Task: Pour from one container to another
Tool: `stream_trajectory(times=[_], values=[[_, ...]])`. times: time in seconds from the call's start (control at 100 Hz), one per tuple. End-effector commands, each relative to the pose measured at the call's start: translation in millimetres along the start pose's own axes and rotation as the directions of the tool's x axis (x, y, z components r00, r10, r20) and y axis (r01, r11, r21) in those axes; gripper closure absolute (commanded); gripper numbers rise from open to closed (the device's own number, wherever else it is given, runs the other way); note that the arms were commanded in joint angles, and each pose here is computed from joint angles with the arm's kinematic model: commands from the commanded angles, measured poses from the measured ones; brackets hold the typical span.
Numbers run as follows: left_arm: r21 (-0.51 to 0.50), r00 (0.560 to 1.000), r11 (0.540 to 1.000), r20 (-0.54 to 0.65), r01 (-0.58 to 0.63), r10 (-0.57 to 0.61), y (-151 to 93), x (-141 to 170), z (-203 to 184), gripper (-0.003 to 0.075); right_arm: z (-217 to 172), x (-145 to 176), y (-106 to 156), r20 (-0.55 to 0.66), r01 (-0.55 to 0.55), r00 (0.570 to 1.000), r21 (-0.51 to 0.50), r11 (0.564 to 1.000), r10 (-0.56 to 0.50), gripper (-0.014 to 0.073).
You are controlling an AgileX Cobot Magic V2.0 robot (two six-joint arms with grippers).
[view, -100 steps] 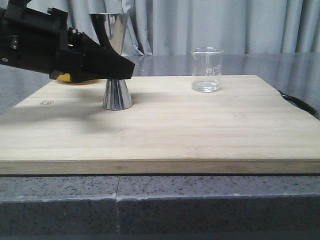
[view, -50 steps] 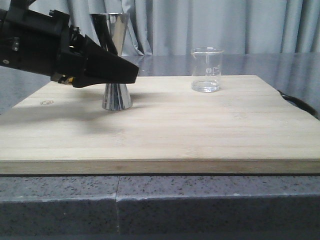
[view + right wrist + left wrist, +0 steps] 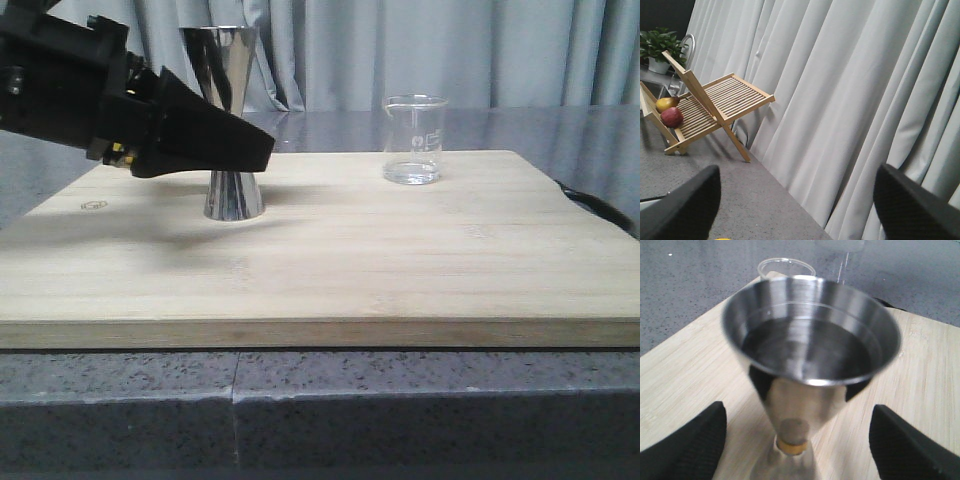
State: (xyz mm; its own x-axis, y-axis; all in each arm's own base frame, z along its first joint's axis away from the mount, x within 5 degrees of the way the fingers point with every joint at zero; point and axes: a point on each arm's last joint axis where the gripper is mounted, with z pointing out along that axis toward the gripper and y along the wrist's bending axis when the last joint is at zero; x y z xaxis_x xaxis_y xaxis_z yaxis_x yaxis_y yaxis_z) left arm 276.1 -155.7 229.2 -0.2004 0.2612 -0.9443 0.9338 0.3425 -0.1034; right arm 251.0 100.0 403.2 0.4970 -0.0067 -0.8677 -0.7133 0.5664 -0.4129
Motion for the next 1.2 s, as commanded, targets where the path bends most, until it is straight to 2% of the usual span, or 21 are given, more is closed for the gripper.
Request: stream_trajectory(times=[0.0,0.17,0.34,0.47,0.62,0.73,0.85,0.92,0.99,1.07,1.14,1.19], values=[[0.005,0.997,1.0,0.076,-0.028,0.027,-4,-24,-14,0.0171,-2,-24,-4,0.084,0.021,0.996,0.027,0.999,-0.023,0.0029],[-0.011,0.998,1.0,0.063,0.003,-0.002,-3,-28,-28,0.0171,-2,-24,-4,0.084,0.021,0.996,0.027,0.999,-0.023,0.0029],[-0.002,0.999,0.999,-0.015,0.037,-0.037,-9,-30,-45,0.0171,-2,-24,-4,0.08,0.02,0.997,0.029,0.999,-0.023,0.0029],[0.0,0.998,1.0,-0.068,0.003,-0.003,-18,-36,-65,0.0172,-2,-22,-5,0.063,0.019,0.998,0.044,0.999,-0.022,0.0029],[-0.099,0.997,0.993,-0.038,-0.071,0.068,-25,-53,-96,0.0173,-2,-17,-10,0.0,0.018,1.0,0.097,0.995,-0.018,0.0029],[-0.26,0.995,0.962,0.031,-0.08,0.091,-24,-67,-125,0.0173,-4,-6,-20,-0.114,0.018,0.993,0.204,0.979,0.006,0.0029],[-0.477,0.98,0.879,0.177,0.004,0.091,-19,-84,-161,0.0173,-12,4,-35,-0.235,0.015,0.969,0.37,0.929,0.078,0.0029],[-0.59,0.948,0.8,0.304,0.109,0.095,-16,-94,-186,0.0173,-21,4,-43,-0.284,0.032,0.953,0.451,0.892,0.11,0.0031],[-0.671,0.891,0.7,0.44,0.243,0.112,-14,-102,-213,0.0173,-32,-1,-49,-0.313,0.066,0.943,0.505,0.861,0.112,0.0031],[-0.782,0.885,0.56,0.433,0.274,0.17,-14,-108,-241,0.0173,-48,-11,-57,-0.337,0.113,0.936,0.568,0.815,0.105,0.0031],[-0.831,0.882,0.48,0.421,0.282,0.211,-17,-115,-255,0.0173,-63,-22,-62,-0.35,0.153,0.932,0.62,0.769,0.097,0.0031],[-0.85,0.879,0.443,0.416,0.286,0.232,-19,-121,-260,0.0173,-72,-32,-63,-0.354,0.18,0.931,0.649,0.74,0.085,0.0031]])
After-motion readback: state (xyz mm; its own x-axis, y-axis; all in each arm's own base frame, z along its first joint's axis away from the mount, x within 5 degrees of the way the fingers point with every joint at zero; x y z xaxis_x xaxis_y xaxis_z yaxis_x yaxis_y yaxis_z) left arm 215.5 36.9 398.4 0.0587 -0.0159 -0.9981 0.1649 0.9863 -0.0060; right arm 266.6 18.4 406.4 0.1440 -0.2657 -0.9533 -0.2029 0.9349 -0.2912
